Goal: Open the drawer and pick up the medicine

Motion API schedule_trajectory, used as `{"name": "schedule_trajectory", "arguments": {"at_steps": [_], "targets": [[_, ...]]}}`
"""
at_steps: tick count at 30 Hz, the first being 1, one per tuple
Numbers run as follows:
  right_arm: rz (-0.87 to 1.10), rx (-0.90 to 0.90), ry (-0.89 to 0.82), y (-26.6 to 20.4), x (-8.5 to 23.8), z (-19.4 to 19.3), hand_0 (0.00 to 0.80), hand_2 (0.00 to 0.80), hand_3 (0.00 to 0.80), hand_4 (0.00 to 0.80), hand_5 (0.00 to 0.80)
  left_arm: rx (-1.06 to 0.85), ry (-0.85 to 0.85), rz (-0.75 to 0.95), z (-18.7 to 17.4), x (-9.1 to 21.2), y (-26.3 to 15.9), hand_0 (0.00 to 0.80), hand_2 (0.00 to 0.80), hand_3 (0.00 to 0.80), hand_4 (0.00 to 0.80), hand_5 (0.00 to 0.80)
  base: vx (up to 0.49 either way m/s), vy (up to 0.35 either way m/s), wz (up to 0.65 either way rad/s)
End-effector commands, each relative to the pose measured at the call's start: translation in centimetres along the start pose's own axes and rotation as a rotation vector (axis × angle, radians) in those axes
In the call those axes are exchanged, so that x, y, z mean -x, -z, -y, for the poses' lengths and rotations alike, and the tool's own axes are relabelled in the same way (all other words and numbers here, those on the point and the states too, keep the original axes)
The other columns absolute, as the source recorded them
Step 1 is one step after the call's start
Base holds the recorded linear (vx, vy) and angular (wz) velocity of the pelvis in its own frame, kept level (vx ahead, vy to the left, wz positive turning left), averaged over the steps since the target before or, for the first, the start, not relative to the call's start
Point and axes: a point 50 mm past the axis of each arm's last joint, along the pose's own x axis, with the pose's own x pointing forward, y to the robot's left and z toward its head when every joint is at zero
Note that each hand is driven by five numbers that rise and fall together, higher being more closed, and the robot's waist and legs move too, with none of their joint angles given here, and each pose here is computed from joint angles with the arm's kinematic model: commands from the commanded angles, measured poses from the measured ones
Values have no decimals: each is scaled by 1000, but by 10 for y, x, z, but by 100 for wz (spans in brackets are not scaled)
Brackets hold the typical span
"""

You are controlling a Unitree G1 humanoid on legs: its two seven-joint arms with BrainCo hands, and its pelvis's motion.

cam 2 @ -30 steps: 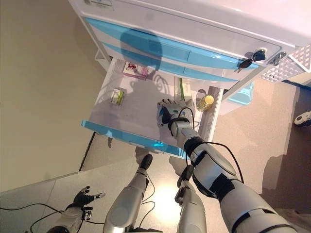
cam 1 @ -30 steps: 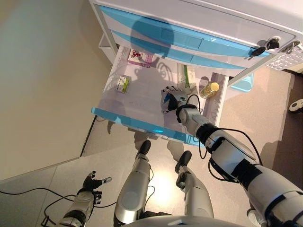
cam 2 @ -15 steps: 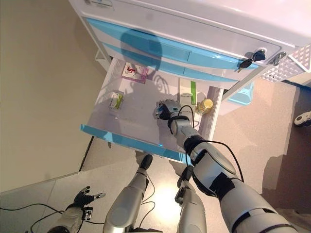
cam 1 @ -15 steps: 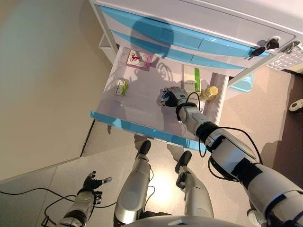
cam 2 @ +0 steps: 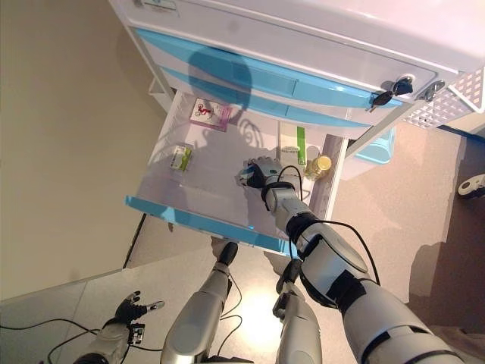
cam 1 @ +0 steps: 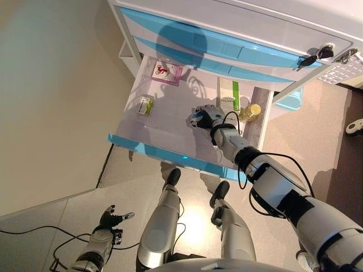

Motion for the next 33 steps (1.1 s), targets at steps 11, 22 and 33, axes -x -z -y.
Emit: {"name": "schedule_trajectory", "arguments": {"at_steps": [11, 22, 33], "targets": [[25, -55, -39, 4, 5, -7, 800, 800, 800, 800, 800, 18, -29, -29, -9, 1, 9, 0, 0, 0, 0, 0, -5, 0, -3], [42, -110, -24, 9, 9, -7, 800, 800, 800, 800, 800, 11, -33, -63, -9, 3, 17, 0, 0, 0, 0, 0, -3, 7, -11], [75, -138, -26, 10, 14, -7, 800, 800, 800, 800, 800, 5, -25, -112, -6, 7, 33, 0, 0, 0, 0, 0, 46, -2, -16]]}}
